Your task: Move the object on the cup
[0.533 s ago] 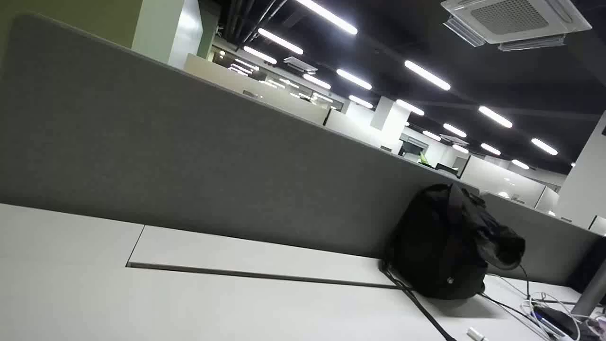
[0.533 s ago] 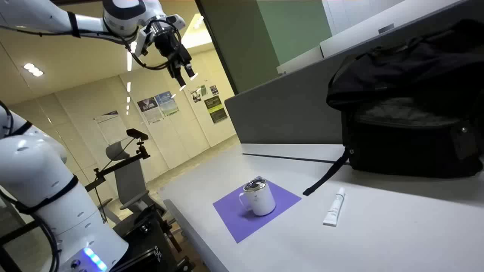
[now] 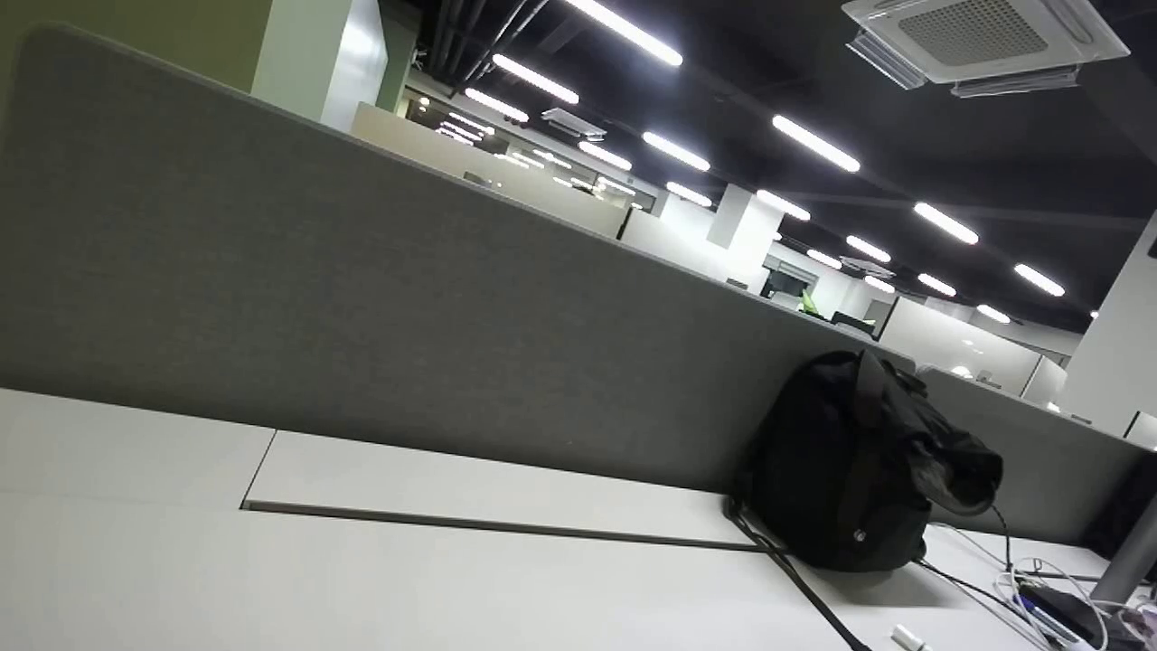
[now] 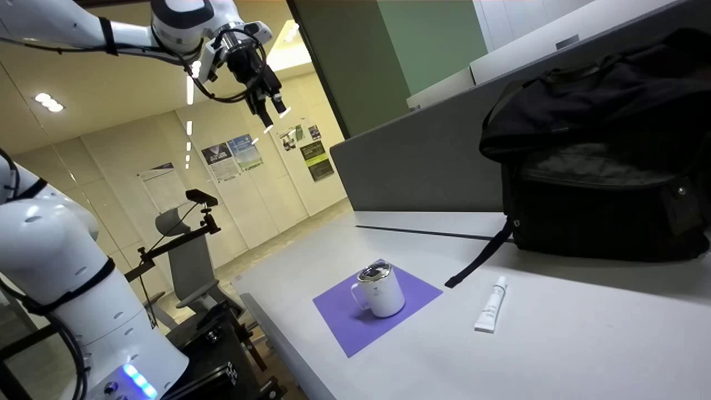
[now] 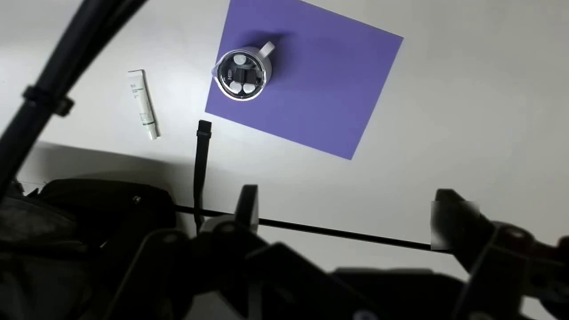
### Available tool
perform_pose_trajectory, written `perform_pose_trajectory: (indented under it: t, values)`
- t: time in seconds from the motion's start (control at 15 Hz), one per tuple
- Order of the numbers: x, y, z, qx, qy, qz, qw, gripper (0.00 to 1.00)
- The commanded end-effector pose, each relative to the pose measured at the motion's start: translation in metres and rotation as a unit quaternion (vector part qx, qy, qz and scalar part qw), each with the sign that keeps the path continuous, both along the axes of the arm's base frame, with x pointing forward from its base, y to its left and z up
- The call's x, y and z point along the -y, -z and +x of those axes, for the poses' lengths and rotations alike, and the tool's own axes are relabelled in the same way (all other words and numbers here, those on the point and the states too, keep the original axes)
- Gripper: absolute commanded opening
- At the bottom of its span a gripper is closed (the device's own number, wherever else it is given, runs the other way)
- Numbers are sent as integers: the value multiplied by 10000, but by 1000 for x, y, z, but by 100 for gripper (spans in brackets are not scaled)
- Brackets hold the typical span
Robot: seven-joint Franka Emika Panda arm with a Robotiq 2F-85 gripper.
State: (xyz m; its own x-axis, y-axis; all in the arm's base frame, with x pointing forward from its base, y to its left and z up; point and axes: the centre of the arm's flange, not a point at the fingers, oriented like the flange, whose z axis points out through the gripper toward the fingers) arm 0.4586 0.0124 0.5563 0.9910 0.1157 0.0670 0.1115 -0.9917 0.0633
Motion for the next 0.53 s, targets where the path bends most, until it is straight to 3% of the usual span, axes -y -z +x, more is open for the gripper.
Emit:
perform_pose_trajectory:
  t: [0.0,0.33,0.4,0.47]
  values:
    - [0,0,0,0,0,0,10000,100]
    - [0,0,0,0,-1,0,10000,100]
    - [0,6,0,194,12,-106,9998,100]
    - [4,19,5,129,33,-106,9999,100]
